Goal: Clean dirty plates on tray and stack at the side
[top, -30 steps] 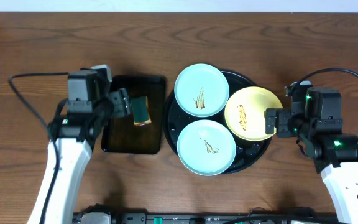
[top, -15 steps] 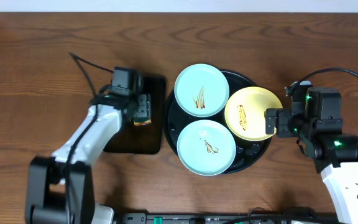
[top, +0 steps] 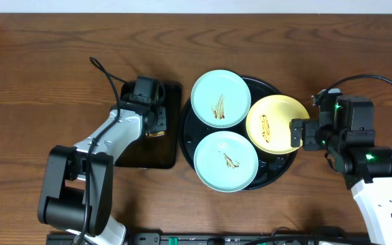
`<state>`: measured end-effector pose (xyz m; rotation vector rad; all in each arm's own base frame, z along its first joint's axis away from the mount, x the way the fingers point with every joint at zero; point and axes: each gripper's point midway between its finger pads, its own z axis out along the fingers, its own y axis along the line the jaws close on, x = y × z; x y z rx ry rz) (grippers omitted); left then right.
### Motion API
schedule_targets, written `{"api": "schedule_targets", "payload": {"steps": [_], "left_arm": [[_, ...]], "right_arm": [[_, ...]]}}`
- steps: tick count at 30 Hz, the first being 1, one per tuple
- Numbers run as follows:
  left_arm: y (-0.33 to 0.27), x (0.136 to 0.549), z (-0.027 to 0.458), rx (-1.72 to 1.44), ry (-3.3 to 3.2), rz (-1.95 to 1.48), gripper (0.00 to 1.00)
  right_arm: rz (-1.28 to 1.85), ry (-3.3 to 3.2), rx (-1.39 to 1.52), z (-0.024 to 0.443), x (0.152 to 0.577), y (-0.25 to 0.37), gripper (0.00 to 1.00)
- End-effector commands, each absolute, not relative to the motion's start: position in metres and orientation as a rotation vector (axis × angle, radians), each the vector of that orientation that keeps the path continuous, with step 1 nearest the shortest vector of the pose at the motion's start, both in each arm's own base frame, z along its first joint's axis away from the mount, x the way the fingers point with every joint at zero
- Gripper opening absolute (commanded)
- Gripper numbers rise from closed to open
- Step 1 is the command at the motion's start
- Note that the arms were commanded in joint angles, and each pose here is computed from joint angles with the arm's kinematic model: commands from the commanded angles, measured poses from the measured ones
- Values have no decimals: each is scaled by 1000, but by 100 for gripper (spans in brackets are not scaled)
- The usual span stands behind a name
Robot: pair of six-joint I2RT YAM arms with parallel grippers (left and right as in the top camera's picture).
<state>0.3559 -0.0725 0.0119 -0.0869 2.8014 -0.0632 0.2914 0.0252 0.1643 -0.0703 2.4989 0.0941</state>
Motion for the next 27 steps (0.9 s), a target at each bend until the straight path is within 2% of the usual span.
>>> {"api": "schedule_targets", "payload": {"steps": [1, 4, 6, 8, 9, 19, 27], "left_arm": [[-74, 355, 11, -169, 2806, -80, 45], [-73, 352, 10, -173, 2818, -76, 44], [-73, 350, 10, -173, 2824, -74, 31], [-72, 349, 9, -173, 2829, -72, 11], [-72, 348, 8, -173, 2832, -71, 8], [-72, 348, 11, -173, 2825, -72, 7], [-74, 355, 57, -169, 2706, -116, 7]], "right_arm": [[74, 2475, -67, 174, 295, 21, 99], [74, 2475, -66, 174, 295, 21, 99], [74, 2475, -67, 174, 295, 21, 99], [74, 2475, -66, 174, 295, 21, 99], [74, 2476, -66, 174, 295, 21, 99], [32, 2496, -48, 171, 291, 15, 99], [-28, 2483, 76, 169, 301, 0, 99]]}}
